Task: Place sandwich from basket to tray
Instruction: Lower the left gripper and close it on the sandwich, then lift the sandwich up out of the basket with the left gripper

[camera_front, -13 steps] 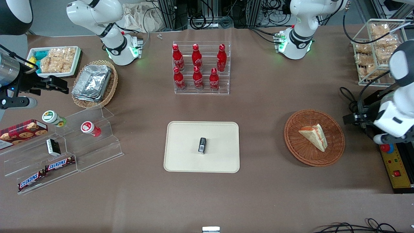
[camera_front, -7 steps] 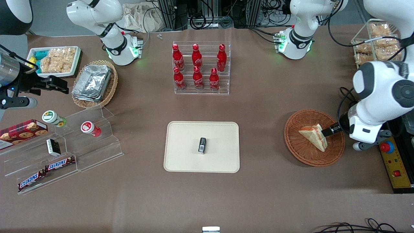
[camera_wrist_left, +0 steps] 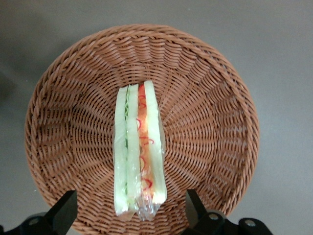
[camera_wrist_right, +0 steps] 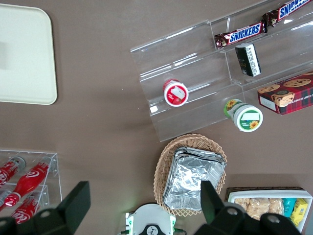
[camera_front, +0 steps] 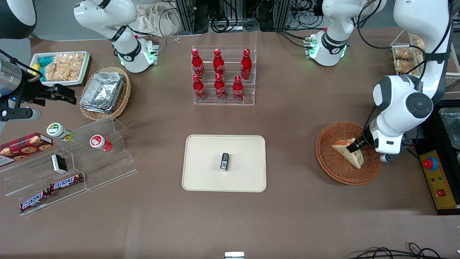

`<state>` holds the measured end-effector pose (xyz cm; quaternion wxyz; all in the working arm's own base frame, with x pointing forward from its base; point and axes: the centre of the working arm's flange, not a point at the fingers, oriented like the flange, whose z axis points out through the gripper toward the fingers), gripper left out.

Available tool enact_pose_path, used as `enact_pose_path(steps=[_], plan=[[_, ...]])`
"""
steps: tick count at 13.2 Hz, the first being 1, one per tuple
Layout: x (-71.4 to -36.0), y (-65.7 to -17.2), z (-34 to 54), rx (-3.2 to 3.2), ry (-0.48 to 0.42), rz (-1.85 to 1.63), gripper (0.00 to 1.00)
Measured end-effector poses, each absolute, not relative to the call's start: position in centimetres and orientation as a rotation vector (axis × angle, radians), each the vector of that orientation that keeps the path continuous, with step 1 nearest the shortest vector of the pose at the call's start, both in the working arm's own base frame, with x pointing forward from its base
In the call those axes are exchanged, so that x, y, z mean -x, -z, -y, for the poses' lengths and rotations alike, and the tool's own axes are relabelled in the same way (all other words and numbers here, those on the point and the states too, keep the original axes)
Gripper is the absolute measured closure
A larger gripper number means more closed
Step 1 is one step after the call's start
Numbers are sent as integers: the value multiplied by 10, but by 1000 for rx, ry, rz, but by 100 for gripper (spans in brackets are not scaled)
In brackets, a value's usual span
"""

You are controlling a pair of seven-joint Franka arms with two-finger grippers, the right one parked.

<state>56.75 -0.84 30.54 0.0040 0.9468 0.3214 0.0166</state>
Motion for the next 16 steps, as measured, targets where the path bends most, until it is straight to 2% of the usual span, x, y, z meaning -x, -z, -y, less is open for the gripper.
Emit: enact_pose_path(steps=[7,9,14,16], plan=[[-568,-259,-3,-2931,-16,-1103,0],[-568,-255,-4,-2916,-17,-1134,7],[-575,-286,1,-2846,-76,-1262,62],[-579,-327,14,-2849,-65,-1272,72]])
